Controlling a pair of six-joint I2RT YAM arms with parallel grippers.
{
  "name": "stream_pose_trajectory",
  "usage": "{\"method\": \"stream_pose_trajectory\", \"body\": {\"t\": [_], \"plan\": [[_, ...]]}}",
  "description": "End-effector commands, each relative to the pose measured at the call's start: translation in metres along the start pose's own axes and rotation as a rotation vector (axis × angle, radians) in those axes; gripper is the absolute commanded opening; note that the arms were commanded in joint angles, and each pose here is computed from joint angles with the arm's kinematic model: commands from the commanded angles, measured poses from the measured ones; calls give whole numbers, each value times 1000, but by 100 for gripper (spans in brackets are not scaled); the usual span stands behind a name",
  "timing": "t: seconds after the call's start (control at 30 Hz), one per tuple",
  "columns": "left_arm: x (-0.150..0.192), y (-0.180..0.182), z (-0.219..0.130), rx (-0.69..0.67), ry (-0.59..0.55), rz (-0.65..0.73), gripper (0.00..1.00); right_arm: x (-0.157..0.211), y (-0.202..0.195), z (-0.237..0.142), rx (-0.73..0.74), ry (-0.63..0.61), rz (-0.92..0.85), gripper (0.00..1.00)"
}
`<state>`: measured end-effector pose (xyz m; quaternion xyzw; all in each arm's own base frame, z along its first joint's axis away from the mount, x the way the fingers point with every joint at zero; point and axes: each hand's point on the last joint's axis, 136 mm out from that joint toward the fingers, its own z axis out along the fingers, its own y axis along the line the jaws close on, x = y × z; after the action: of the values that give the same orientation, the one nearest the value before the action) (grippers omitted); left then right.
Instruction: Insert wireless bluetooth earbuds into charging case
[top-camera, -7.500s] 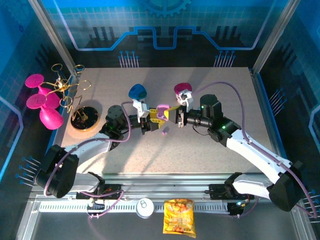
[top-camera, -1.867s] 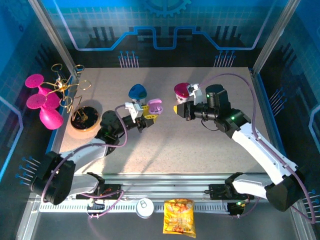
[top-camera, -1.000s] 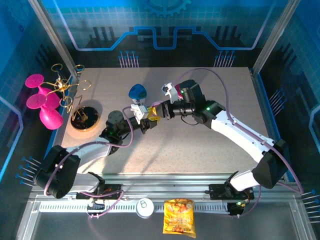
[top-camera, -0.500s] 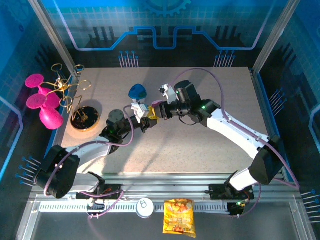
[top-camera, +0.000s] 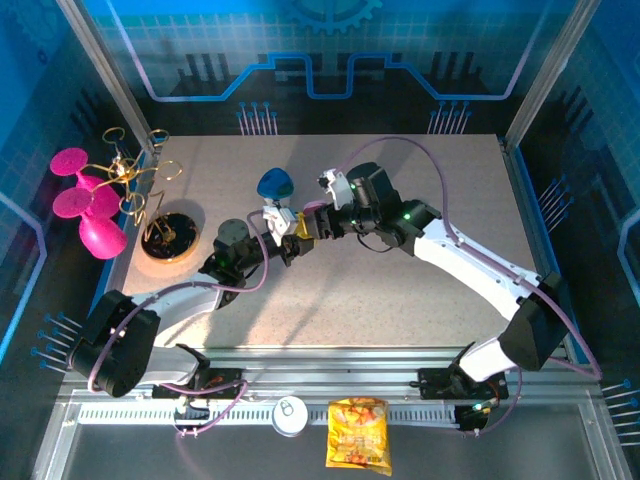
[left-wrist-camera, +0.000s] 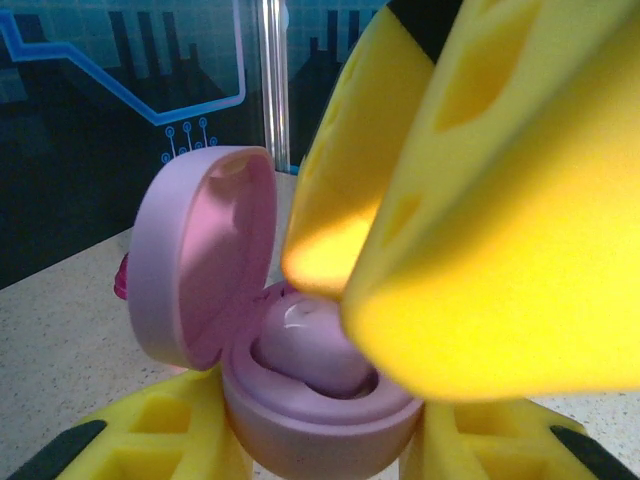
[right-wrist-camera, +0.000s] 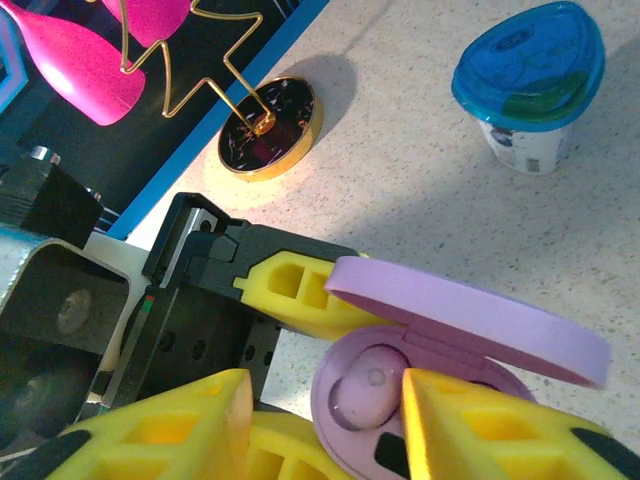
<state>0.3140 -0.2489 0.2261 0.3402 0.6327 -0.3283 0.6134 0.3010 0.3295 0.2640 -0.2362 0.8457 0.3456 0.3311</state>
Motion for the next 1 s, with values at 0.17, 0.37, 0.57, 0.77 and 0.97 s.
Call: {"method": "stream_pose_trajectory", "body": {"t": [0.17, 0.37, 0.57, 0.77, 0.97], "plan": [[-38, -9, -1, 37, -109, 63, 28, -8, -12, -21, 83, -62, -11, 49], [-36, -9, -1, 34, -106, 66, 28, -20, 1, -40, 46, -143, -39, 52], [-28, -9, 0, 37, -86, 81, 28, -41, 11, -67, 14, -267, -60, 56], [-20, -14, -2, 57, -58, 94, 28, -49, -17, -61, 67, -253, 19, 56], [-15, -24, -5, 111, -34, 95, 29, -50, -45, -37, 114, -145, 82, 55]]}}
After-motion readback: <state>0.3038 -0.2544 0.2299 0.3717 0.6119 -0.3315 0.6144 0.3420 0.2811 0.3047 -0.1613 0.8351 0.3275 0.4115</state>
